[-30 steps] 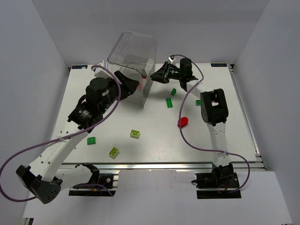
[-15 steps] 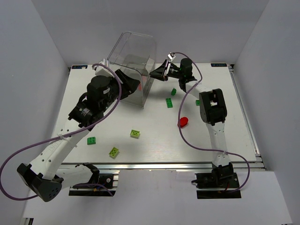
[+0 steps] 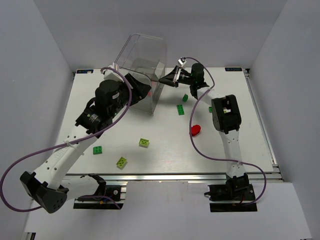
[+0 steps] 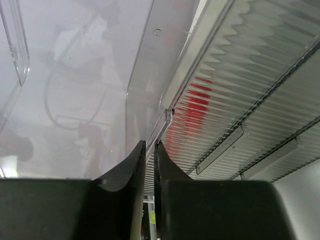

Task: Sort the legos into containers by color

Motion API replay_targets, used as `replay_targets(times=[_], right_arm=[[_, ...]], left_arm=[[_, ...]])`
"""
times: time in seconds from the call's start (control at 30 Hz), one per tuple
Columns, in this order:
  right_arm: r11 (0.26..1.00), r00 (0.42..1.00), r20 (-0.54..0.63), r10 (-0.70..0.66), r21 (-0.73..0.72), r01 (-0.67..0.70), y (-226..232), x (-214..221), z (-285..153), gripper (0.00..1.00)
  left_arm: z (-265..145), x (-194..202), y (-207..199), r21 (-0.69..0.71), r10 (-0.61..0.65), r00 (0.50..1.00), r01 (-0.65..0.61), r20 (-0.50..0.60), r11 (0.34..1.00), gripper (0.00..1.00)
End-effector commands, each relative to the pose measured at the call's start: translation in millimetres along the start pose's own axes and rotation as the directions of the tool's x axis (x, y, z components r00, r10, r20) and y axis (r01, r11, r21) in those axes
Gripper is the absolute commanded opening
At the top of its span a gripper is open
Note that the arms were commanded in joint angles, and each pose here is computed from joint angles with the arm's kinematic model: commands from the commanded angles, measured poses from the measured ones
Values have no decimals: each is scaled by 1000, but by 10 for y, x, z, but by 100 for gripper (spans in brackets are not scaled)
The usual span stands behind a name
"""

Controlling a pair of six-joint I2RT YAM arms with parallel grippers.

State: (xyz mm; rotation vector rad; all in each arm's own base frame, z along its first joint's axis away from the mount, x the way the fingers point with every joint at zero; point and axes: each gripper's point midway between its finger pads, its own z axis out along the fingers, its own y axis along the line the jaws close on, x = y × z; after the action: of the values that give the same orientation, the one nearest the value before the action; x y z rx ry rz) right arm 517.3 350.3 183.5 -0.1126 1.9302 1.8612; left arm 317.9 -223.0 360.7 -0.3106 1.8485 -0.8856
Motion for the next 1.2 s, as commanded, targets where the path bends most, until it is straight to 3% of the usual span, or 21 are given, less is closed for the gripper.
replay_targets(times=[0.0,0.2,0.57,1.17], right_arm=[[993,995,30,-99,-64,101,286,-108,-30,9],[987,989,66,-131,-86,136,486,-204,-263,1],[974,979,86,-182,-122,192,1106,-287,-584,0],[973,977,90,-191,-110,201,1690,-320,-830,0]], left_arm=[[-64,-87,-130,59,-14,999,12,36,998,67],[-45,-104,-171,76,-4,999,1,40,997,67],[105,-64,-174,101,40,998,-45,51,994,74],[474,-23,-412,240,105,991,-124,88,963,78]])
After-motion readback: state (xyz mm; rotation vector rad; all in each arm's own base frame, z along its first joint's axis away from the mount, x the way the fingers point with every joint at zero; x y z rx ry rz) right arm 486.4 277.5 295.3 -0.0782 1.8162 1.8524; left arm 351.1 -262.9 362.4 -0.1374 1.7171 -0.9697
